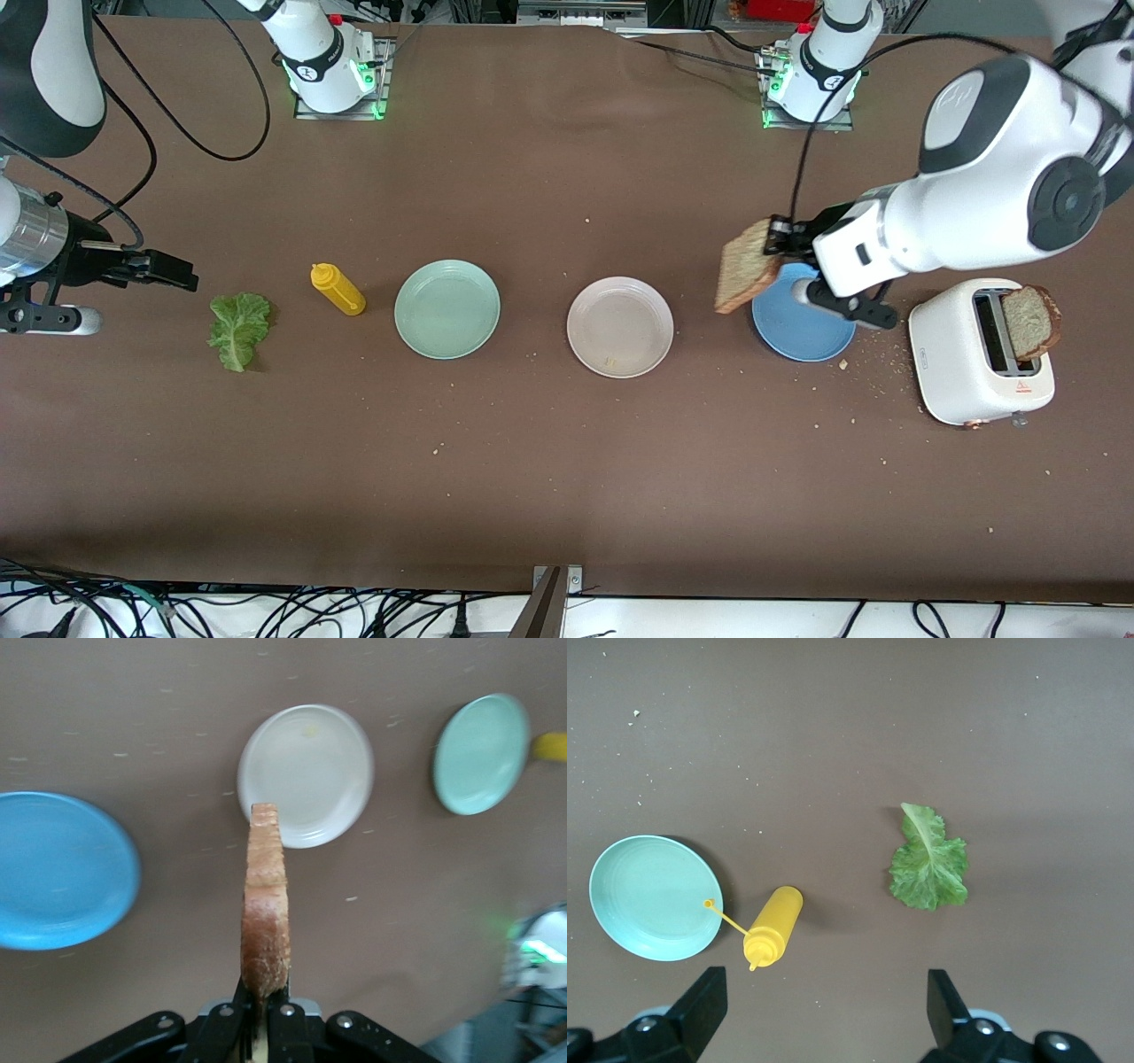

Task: Make sandwich in beige plate with both arms
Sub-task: 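Lift the bread slice out of the toaster toward the beige plate, then lower the bread slice onto the beige plate and open the left gripper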

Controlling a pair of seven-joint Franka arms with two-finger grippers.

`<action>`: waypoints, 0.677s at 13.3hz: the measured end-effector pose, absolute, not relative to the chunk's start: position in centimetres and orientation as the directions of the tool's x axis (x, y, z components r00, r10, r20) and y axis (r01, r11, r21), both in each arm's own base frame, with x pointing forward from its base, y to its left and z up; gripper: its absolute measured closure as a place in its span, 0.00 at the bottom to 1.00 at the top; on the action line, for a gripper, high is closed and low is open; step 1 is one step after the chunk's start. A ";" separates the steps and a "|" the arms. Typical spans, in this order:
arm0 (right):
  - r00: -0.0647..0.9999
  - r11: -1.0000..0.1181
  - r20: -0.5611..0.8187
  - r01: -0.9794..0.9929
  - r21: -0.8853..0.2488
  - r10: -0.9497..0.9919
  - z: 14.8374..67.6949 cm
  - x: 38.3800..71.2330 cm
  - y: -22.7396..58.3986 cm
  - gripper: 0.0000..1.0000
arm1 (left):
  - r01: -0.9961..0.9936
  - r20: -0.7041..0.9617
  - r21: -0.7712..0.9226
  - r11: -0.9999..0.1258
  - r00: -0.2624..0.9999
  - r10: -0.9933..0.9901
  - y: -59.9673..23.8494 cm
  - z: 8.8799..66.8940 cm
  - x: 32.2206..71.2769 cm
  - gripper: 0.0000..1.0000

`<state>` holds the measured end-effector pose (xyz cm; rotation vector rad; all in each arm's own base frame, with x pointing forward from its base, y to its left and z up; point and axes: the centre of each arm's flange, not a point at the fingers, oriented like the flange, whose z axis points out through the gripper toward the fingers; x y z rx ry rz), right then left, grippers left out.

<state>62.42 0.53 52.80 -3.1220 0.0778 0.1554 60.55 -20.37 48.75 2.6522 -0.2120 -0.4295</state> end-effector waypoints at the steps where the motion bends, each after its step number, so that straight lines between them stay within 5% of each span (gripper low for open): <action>1: 0.994 -0.999 -0.100 -0.050 -0.012 -0.049 52.8 62.4 0.5 0.00 | -0.027 -0.272 0.510 -0.860 0.943 -0.191 -21.3 47.5 61.4 0.92; 9: 0.994 -0.999 -0.099 -0.043 -0.013 -0.041 52.8 62.4 1.0 0.00 | 0.087 -0.298 0.741 -0.666 0.931 -0.209 -25.3 32.8 65.1 0.92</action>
